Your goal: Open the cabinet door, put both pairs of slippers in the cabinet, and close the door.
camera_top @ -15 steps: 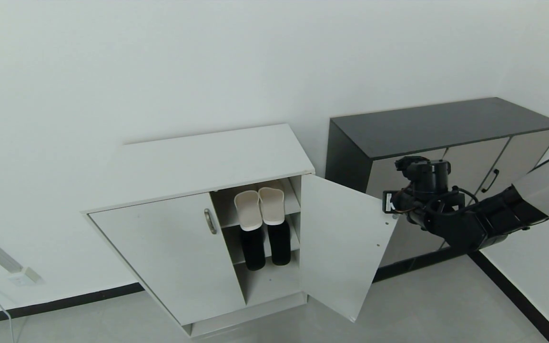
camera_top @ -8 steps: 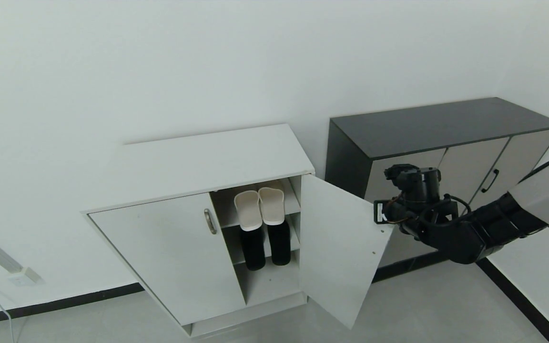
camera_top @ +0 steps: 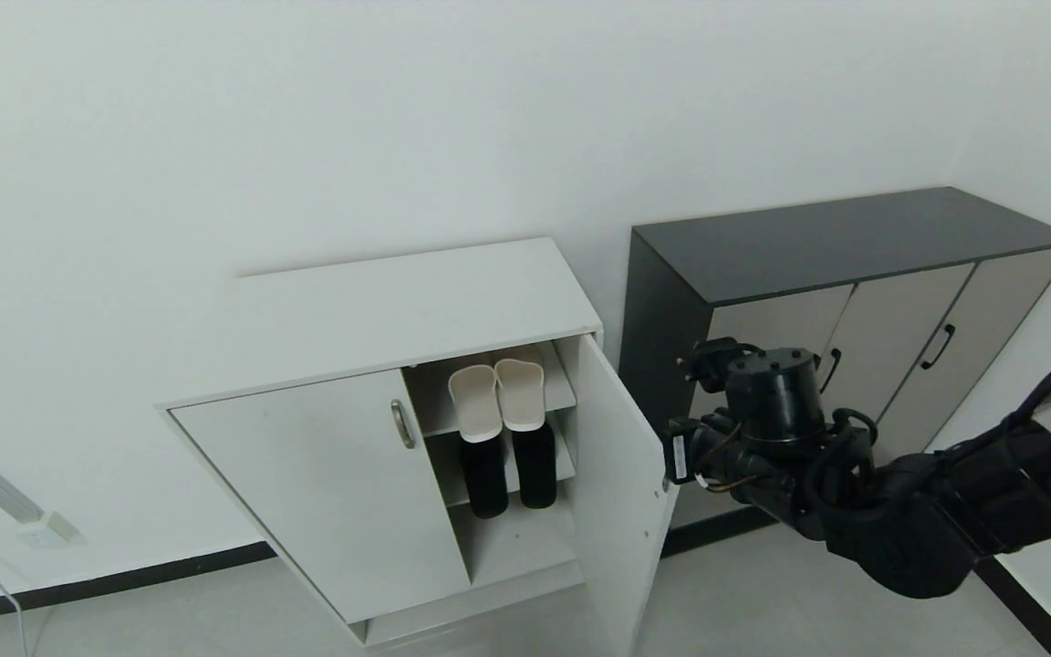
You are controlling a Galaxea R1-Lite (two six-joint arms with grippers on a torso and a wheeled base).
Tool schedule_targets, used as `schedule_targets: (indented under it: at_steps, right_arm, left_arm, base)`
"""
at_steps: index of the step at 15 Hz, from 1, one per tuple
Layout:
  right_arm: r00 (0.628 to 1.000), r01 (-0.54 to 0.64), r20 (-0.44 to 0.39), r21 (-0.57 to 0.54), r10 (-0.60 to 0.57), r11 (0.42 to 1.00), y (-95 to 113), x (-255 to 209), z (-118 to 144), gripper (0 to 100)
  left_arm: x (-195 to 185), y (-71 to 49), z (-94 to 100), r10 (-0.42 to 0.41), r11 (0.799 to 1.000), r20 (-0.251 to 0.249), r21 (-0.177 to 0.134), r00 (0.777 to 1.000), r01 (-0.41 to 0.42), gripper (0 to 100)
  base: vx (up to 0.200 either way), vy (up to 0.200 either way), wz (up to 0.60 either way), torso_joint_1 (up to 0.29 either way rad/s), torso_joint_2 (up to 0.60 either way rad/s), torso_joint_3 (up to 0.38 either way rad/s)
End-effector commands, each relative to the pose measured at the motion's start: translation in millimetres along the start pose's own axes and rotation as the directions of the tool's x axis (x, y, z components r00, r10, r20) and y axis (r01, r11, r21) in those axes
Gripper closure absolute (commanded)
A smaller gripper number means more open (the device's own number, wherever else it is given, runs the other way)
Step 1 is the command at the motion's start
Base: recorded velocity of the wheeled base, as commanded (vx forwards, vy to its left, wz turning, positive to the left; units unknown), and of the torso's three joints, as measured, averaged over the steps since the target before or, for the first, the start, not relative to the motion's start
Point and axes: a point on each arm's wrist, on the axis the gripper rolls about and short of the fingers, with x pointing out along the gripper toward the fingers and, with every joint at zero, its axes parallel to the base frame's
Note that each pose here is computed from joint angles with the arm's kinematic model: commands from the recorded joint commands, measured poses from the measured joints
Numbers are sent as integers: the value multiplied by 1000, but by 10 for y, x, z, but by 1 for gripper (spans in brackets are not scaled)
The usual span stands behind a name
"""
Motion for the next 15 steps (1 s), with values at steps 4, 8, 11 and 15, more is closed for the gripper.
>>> schedule_targets:
  at_steps: [4, 8, 11, 15]
  right_arm:
    - [995, -62, 79, -31, 64, 998, 2, -205, 25, 100]
    - [994, -68, 83, -38, 71, 997, 18, -221, 14, 100]
    - [991, -67, 114, -49, 72, 997, 11, -229, -7, 100]
    - [991, -70, 111, -52, 75, 996, 20, -214, -25, 100]
  left_arm:
    - [1, 0, 0, -1, 1000, 0, 1, 1000, 1, 100]
    - [1, 0, 0, -1, 1000, 0, 0, 1000, 1, 100]
    - [1, 0, 0, 2, 1000, 0, 0, 1000, -2, 100]
    - [1, 0, 0, 1, 1000, 0, -2, 1000, -1, 100]
  base:
    - [0, 0, 0, 0, 0, 0]
    - [0, 0, 0, 0, 0, 0]
    - [0, 0, 0, 0, 0, 0]
    - [0, 0, 300, 1, 4, 0]
